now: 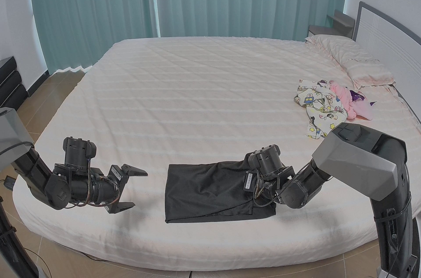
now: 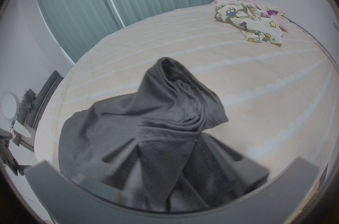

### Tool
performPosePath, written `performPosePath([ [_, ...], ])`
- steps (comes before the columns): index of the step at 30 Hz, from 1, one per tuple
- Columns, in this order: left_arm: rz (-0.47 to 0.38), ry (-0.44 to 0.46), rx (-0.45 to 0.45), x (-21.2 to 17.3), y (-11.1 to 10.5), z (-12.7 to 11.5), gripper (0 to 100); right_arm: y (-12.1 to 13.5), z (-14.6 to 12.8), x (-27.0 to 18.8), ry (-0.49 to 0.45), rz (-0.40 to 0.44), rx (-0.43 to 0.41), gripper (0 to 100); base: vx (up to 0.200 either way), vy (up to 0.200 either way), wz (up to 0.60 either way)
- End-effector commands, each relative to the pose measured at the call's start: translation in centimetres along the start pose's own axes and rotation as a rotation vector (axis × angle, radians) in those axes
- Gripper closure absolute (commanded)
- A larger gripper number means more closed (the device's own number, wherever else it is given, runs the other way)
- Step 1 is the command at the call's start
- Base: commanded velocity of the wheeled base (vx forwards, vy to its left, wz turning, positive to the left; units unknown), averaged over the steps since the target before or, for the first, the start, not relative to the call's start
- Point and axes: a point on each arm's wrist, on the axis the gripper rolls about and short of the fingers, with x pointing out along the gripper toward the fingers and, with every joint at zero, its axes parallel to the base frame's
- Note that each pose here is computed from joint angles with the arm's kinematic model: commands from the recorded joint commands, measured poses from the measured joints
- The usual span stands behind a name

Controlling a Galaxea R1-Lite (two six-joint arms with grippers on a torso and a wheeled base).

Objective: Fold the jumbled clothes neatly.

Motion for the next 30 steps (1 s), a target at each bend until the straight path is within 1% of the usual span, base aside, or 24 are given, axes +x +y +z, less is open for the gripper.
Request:
performPosePath([
  [1,0.004,0.004,0.0,0.1,0.1,-0.1,0,-0.6,-0.3,0.3,0.015,-0.022,0.002,100,0.0,0.0,0.0],
  [3,0.006,0.005,-0.001,0.1,0.2,-0.1,0,-0.9,-0.3,0.0,0.018,-0.03,0.001,100,0.0,0.0,0.0],
  [4,0.006,0.005,-0.001,0.1,0.2,-0.1,0,-1.5,-0.5,-0.4,0.026,-0.045,-0.003,100,0.0,0.0,0.0],
  [7,0.008,0.007,0.001,0.1,0.2,-0.2,0,-1.6,-0.4,-1.0,0.025,-0.044,0.0,100,0.0,0.0,0.0],
  [8,0.008,0.005,0.005,0.1,0.2,-0.1,0,-1.8,-0.1,-1.9,0.023,-0.044,0.006,100,0.0,0.0,0.0],
  [11,0.01,0.008,0.021,0.1,0.3,-0.2,0,-2.2,0.1,-3.0,0.029,-0.047,0.006,100,0.0,0.0,0.0],
  [15,0.014,0.01,0.024,0.1,0.4,-0.3,0,-3.0,-0.7,-3.6,0.059,-0.059,0.003,100,0.0,0.0,0.0],
  [19,0.014,0.011,0.025,0.1,0.4,-0.3,0,-3.2,-0.9,-4.0,0.068,-0.065,0.015,100,0.0,0.0,0.0],
  [20,0.015,0.014,0.026,0.1,0.4,-0.4,0,-3.2,-0.9,-4.3,0.071,-0.061,0.029,100,0.0,0.0,0.0],
  [25,0.014,0.013,0.028,0.1,0.4,-0.4,0,-3.6,-1.4,-4.6,0.09,-0.072,0.025,100,0.0,0.0,0.0],
  [26,0.014,0.013,0.027,0.1,0.4,-0.4,0,-3.8,-1.7,-5.0,0.105,-0.069,0.023,0,0.0,0.0,0.0],
  [28,0.014,0.013,0.027,0.1,0.4,-0.4,0,-3.9,-2.0,-5.6,0.136,-0.055,0.024,0,0.0,0.0,0.0],
  [30,0.014,0.013,0.027,0.1,0.4,-0.4,0,-4.0,-1.9,-5.8,0.142,-0.043,0.029,0,0.0,0.0,0.0],
])
